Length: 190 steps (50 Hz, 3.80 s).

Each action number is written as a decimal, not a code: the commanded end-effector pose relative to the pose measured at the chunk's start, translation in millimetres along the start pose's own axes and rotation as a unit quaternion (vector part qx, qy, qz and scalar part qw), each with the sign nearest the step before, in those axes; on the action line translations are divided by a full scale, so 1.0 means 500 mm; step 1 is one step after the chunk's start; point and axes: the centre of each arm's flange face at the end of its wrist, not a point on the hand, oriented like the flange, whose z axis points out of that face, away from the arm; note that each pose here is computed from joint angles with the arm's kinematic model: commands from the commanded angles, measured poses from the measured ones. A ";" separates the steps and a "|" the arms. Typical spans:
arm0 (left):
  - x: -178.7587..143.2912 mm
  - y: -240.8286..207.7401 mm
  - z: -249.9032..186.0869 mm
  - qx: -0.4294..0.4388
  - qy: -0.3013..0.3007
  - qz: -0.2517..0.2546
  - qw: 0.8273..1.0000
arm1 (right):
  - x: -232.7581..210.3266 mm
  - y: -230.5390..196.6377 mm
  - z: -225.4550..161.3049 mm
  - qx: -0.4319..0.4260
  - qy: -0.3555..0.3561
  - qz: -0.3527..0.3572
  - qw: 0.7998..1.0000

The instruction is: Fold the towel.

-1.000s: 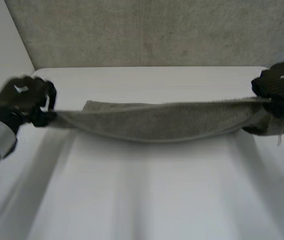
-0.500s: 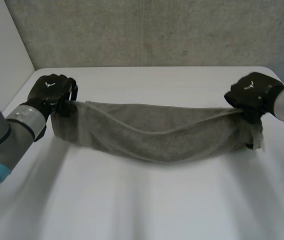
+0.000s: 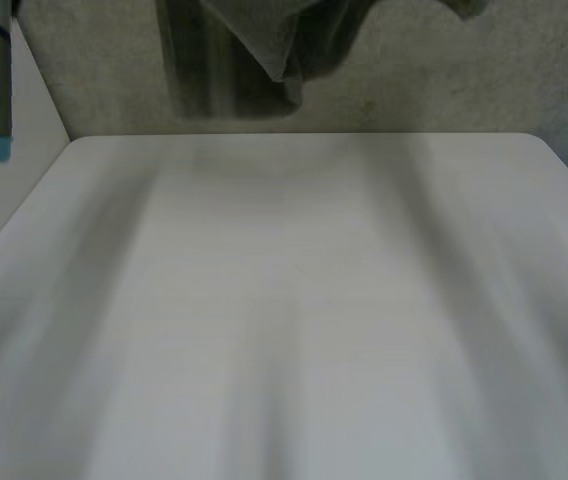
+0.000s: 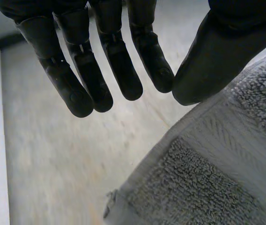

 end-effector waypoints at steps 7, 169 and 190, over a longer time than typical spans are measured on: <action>-0.039 0.216 -0.238 -0.209 0.033 0.008 0.977 | -0.157 0.160 -0.107 -0.170 -0.197 -0.082 0.962; 0.014 0.034 -0.308 -0.259 0.065 -0.030 0.963 | -0.049 -0.029 -0.271 -0.270 -0.145 0.156 0.939; 0.046 0.030 -0.374 -0.270 0.152 -0.039 0.950 | -0.092 0.008 -0.316 -0.337 -0.241 0.079 0.907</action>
